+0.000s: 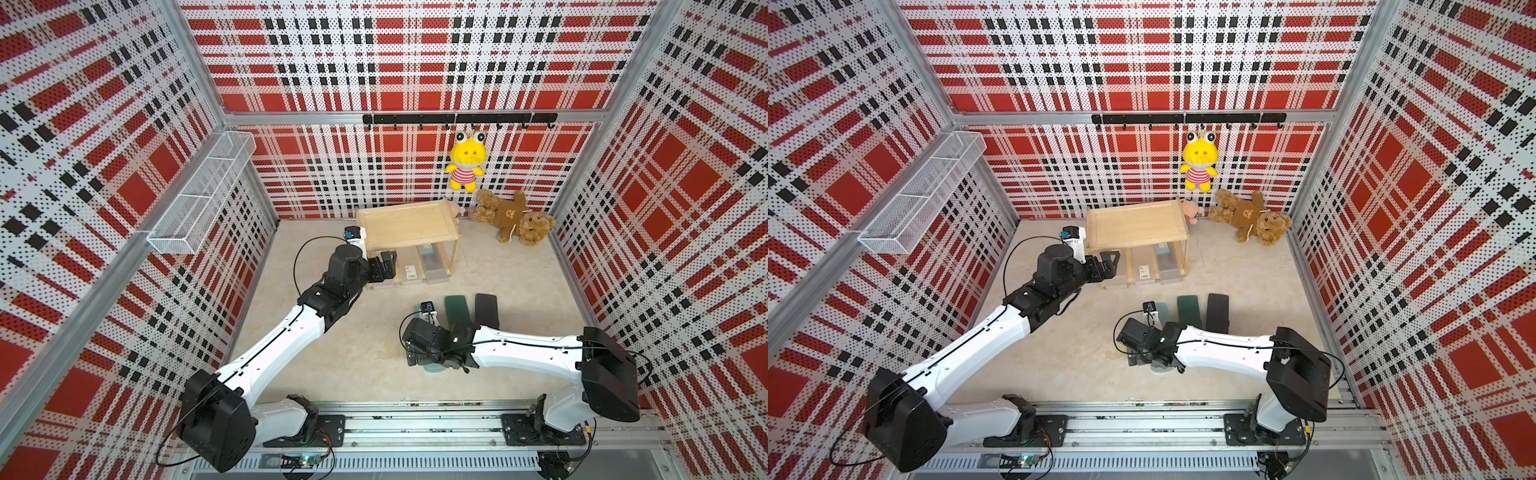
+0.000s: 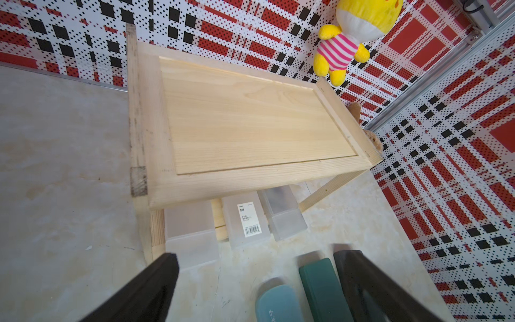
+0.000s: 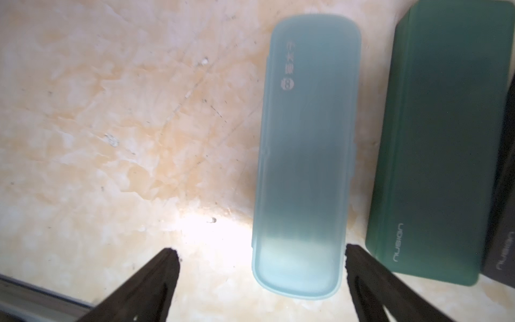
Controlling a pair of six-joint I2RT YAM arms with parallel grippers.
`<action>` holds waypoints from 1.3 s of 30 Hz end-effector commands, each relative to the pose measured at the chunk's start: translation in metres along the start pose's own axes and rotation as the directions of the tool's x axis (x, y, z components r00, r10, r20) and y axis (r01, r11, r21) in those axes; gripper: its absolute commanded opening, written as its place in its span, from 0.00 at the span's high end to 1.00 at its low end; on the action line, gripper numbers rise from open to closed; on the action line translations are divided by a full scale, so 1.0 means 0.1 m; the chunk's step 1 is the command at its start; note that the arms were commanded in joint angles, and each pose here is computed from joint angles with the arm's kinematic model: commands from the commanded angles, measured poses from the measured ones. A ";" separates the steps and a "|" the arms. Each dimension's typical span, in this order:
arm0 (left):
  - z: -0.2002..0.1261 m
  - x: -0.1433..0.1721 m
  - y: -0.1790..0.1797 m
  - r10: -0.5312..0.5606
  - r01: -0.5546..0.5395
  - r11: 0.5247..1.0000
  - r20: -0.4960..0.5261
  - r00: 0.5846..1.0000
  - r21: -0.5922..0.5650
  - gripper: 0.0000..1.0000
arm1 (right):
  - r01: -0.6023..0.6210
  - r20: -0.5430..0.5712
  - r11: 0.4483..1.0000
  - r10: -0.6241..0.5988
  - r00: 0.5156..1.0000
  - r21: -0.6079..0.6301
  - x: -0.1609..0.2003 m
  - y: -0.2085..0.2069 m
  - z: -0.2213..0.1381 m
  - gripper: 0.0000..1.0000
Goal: Remove the pencil cases from the shelf
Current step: Place the pencil case at the center of the board, then pick up the pencil case from the shelf.
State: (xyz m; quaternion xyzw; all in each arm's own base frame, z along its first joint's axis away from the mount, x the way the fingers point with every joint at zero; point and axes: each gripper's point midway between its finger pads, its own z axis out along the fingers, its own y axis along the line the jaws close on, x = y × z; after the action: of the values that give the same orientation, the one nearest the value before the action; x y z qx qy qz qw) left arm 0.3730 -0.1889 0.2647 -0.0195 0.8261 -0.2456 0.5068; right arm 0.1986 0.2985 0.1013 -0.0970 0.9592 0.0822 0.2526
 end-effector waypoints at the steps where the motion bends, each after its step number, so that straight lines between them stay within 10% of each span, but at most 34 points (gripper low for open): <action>1: 0.03 -0.01 -0.04 -0.016 0.016 1.000 0.011 1.000 0.024 0.01 | 0.046 0.048 0.998 -0.048 0.998 0.032 -0.19 -0.08 -0.19 0.00; 17: 0.02 -0.02 -0.05 -0.010 0.009 1.000 0.014 1.000 0.024 0.01 | -0.047 0.150 0.998 0.039 0.988 0.047 -0.98 -0.67 -0.09 0.00; 39: 0.04 0.04 0.01 0.003 -0.003 1.000 -0.008 1.000 0.003 0.01 | 0.003 0.115 0.995 -0.014 0.993 0.097 -1.85 -1.15 0.94 0.00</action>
State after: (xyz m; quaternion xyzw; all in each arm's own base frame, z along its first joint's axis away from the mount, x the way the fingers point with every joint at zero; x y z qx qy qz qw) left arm 0.3745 -0.1916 0.2637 -0.0223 0.8250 -0.2519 0.5054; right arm 0.4167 0.2287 0.1036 -0.0690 0.9472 0.0407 0.3103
